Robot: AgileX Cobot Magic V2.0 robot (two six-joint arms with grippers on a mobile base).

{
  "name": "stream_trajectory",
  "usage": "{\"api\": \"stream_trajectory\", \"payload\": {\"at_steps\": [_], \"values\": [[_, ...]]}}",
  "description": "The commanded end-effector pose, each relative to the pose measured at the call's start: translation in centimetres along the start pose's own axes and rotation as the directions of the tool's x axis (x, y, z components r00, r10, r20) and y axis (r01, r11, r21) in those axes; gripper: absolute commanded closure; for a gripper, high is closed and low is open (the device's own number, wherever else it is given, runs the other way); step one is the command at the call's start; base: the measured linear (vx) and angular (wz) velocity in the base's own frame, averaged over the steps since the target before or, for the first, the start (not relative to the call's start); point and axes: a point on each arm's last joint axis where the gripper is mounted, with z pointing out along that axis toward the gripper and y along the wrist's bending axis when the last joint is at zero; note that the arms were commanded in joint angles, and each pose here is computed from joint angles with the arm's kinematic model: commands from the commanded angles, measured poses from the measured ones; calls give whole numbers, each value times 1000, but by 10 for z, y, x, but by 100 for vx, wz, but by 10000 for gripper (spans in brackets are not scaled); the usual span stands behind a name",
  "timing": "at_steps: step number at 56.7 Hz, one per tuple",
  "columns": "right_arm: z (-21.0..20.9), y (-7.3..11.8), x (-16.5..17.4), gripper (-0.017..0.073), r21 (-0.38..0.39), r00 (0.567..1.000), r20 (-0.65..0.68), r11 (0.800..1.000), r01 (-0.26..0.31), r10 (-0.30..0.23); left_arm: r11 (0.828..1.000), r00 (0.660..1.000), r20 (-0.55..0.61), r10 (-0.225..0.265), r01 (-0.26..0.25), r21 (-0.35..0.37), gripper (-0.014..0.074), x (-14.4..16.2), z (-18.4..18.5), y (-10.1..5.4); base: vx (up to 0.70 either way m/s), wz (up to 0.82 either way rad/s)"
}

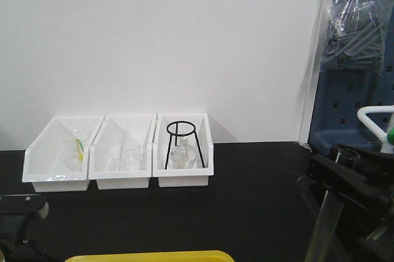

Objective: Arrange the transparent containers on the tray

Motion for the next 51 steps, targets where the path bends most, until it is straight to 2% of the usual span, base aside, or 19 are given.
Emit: {"api": "stream_trajectory", "payload": {"at_steps": [1, 24, 35, 51], "values": [[-3, 0, -11, 571, 18, 999, 30, 999, 42, -43, 1000, 996, 84, -24, 22, 20, 592, -16, 8, -5, 0, 0], [-3, 0, -11, 571, 18, 999, 30, 999, 42, -43, 997, 997, -31, -66, 65, -37, 564, -8, 64, 5, 0, 0], [-3, 0, -11, 571, 18, 999, 30, 999, 42, -43, 996, 994, -80, -70, 66, -58, 453, -3, 81, 8, 0, 0], [-3, 0, -11, 571, 15, 999, 29, 999, 42, -43, 995, 991, -111, -77, 69, -73, 232, 2, 93, 11, 0, 0]]}}
